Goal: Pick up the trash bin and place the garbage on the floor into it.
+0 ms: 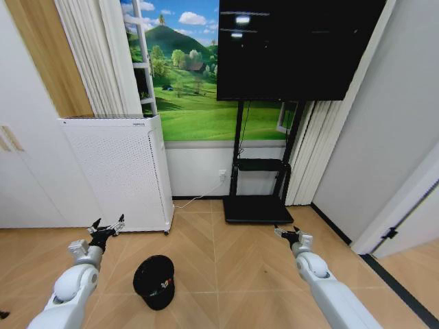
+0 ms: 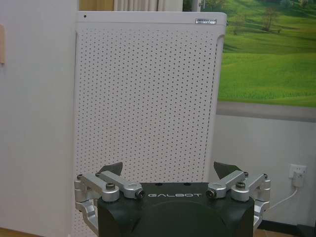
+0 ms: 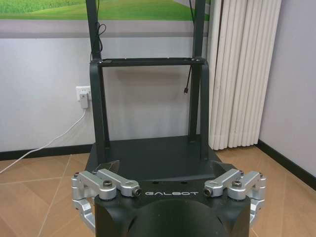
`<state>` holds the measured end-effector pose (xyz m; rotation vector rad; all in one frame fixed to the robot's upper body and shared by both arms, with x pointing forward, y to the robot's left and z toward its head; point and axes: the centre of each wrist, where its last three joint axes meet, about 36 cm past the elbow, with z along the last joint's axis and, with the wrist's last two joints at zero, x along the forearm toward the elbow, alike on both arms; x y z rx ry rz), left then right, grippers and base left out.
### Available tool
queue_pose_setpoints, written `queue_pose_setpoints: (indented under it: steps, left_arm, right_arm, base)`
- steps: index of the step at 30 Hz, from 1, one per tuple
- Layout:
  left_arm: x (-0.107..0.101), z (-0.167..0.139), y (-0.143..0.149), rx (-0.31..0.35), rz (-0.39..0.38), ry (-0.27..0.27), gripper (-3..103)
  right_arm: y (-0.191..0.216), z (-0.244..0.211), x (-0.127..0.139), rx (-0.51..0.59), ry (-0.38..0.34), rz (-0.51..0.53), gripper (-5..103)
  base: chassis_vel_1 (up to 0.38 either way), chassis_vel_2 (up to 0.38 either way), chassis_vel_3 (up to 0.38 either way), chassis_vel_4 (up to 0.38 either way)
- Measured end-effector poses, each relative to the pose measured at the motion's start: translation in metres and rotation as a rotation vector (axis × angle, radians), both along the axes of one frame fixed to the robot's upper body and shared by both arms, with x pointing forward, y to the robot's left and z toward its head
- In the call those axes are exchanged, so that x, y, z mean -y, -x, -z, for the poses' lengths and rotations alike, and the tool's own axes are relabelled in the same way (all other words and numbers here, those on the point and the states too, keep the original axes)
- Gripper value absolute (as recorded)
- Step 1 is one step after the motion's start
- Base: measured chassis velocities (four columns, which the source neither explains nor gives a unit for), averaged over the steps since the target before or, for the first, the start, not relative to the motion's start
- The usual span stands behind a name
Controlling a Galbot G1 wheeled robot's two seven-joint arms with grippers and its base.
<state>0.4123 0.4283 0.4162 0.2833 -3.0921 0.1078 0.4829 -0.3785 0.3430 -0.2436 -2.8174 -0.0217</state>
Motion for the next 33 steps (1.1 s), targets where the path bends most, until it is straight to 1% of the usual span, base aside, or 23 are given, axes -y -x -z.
queue_pose_setpoints:
  steps: [10,33]
  left_arm:
    - [-0.0001,-0.0002,0.0,0.001,0.0,0.0,100]
    - [0.0001,0.0001,0.0,0.0,0.0,0.0,100]
  right_arm:
    - [0.0001,0.0001,-0.0001,0.0,0.0,0.0,100]
    - [0.0,-0.0001,0.0,0.0,0.0,0.0,100]
  base:
    - [0.299,-0.334,-0.288,0.312]
    - [0.358,-0.356,-0.357,0.352]
